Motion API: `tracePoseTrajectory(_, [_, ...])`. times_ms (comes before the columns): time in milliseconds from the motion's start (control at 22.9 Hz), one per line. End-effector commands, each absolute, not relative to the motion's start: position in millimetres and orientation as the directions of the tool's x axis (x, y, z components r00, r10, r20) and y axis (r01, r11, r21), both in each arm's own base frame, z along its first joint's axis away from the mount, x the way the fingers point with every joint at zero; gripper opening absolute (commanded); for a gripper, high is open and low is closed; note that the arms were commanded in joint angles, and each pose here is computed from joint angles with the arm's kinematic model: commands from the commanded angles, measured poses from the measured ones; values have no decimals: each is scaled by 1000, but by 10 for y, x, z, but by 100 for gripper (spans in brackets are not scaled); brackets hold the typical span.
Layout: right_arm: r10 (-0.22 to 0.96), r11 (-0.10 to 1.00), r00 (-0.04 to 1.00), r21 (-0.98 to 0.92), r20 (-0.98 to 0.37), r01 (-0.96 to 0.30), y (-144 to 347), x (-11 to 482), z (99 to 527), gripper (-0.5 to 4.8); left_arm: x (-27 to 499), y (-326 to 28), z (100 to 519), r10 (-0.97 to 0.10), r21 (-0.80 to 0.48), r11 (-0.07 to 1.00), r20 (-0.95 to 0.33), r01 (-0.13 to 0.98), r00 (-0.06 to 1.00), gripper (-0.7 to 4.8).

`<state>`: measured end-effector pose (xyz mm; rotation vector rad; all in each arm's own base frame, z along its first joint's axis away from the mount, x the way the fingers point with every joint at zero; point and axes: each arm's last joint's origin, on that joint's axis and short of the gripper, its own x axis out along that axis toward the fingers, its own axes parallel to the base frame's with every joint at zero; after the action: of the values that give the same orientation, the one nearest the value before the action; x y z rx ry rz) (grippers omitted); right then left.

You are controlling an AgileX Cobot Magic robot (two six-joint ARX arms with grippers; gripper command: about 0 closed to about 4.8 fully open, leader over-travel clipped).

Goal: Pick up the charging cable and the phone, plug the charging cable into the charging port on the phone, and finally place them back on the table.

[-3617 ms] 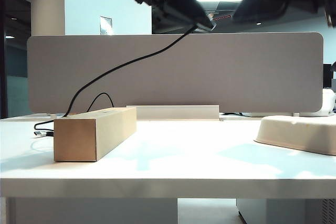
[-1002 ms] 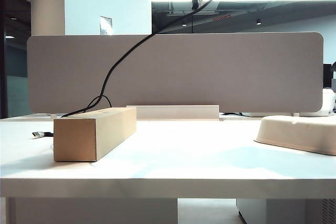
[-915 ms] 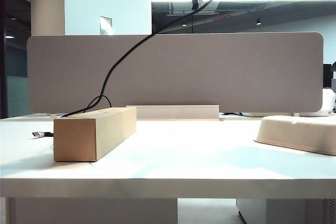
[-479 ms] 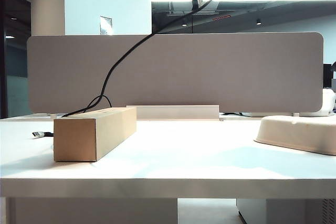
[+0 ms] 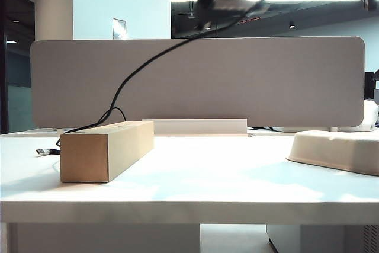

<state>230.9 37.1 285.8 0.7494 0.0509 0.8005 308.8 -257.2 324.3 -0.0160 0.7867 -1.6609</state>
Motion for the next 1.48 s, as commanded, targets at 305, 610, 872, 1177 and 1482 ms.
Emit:
tracePoseTrajectory(305, [420,658,889,737,-184,-158,299,2491,2332,-3,3217,-1755,3461,-820,-484,319,-572,815,-18,57])
tracePoseTrajectory(610, [398,671,836,741,-378,16,311,2715,1811,-3,3074,-1557,3644,-772,-388,386,-632,837,63,-6])
tracePoseTrajectory(872, [346,691,809,713,-475,123,301,2787,1540,-3,3031,-1539,3659,-767,-401,389,-640,830,50,-6])
tracePoseTrajectory(1177, [277,706,787,672,-551,222,251,2755,1467,26,3030,-1539,3659,-767,-400,388,-640,830,50,-6])
tracePoseTrajectory(1482, [259,711,763,651,-593,265,245,2728,1428,109,3031,-1540,3660,-767,-400,388,-639,831,50,-6])
